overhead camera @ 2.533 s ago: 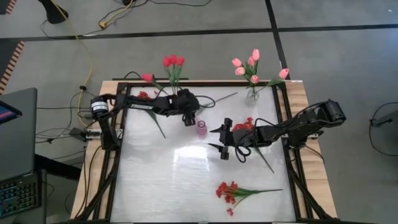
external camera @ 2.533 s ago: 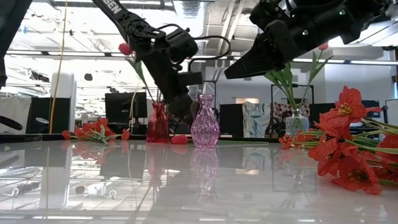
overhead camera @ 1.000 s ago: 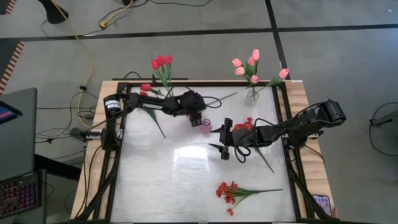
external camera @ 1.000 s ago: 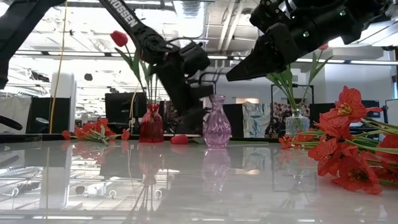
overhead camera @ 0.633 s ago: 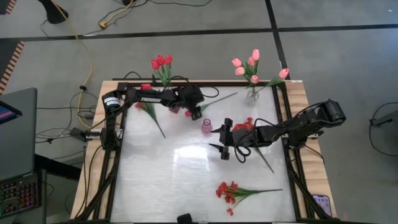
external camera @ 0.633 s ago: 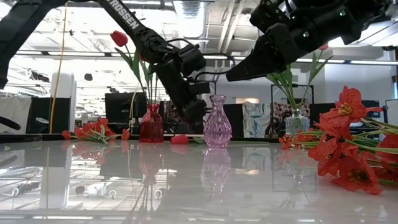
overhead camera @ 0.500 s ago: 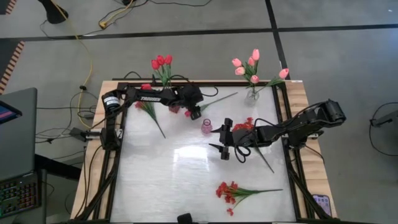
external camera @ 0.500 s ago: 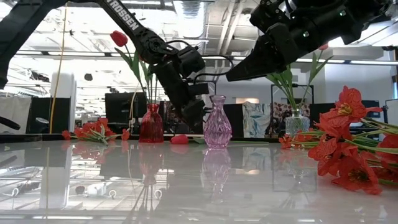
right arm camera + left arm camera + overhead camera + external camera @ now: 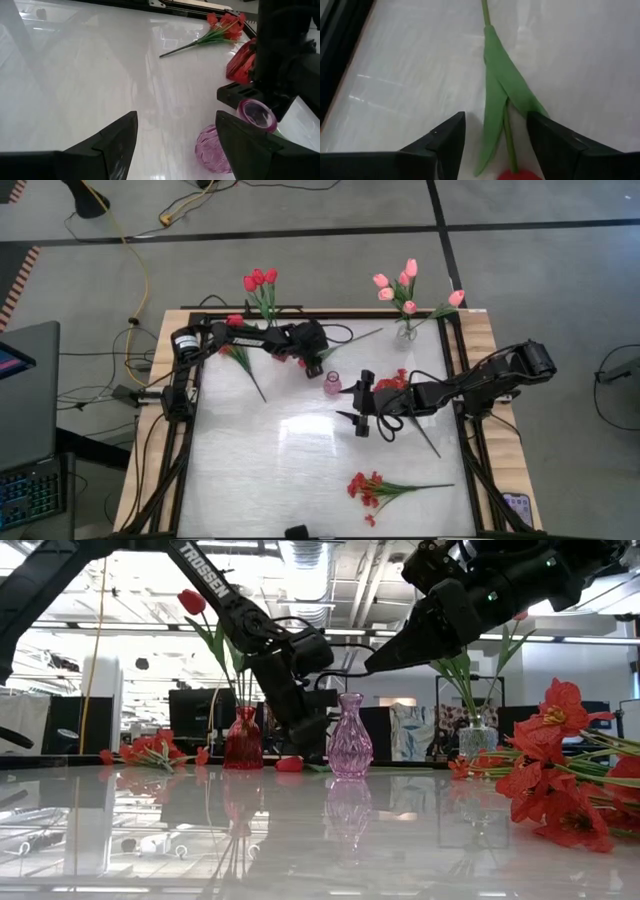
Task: Sort flowers into vase by color
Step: Put the red flower into the red vase
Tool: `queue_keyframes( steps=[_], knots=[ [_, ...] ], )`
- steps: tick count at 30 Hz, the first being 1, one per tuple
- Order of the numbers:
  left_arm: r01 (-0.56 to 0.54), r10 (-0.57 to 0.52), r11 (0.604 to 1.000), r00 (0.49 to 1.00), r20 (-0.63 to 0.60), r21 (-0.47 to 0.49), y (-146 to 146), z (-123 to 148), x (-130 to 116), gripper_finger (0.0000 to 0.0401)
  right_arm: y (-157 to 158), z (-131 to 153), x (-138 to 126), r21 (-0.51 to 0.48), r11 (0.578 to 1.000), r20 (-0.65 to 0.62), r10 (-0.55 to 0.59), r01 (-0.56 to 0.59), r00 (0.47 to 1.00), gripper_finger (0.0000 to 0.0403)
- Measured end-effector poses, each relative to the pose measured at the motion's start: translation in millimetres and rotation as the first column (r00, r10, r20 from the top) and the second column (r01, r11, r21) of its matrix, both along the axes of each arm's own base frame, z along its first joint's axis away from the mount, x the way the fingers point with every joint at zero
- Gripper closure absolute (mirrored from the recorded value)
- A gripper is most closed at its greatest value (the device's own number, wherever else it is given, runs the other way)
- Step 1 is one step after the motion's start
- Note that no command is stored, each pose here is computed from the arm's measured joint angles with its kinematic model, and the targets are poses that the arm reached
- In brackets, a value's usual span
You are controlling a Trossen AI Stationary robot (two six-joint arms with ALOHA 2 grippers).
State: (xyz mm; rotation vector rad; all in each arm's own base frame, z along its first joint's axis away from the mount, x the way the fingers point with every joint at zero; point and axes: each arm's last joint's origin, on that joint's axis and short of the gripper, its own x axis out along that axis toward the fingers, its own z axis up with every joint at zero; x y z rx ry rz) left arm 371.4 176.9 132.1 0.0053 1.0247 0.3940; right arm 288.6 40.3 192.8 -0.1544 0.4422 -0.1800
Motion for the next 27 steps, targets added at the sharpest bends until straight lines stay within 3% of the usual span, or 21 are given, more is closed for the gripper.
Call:
queue_keyframes(
  steps=[4,11,17,27],
  knots=[
    [0.013,-0.014,1.0,1.0,-0.016,-0.008,-5.4,-0.9,1.0,0.0246,0.0,-0.5,-0.2,-0.001,1.0,-0.006,0.0,0.0,1.0,0.0107],
    [0.049,-0.048,0.999,0.998,-0.042,0.015,-16.4,0.2,4.7,0.0388,0.0,-1.1,-0.6,-0.002,1.0,-0.013,0.0,0.0,1.0,0.0107],
    [0.064,-0.057,0.995,0.994,-0.088,0.075,-22.5,17.3,11.4,0.0389,-0.1,-1.1,-0.5,-0.002,1.0,-0.013,0.0,0.0,1.0,0.0107],
    [0.05,-0.01,0.97,0.986,-0.169,0.237,-33.0,88.4,9.0,0.0398,-0.1,-1.4,-0.6,-0.003,1.0,-0.015,0.0,0.0,1.0,0.0107]
  ],
)
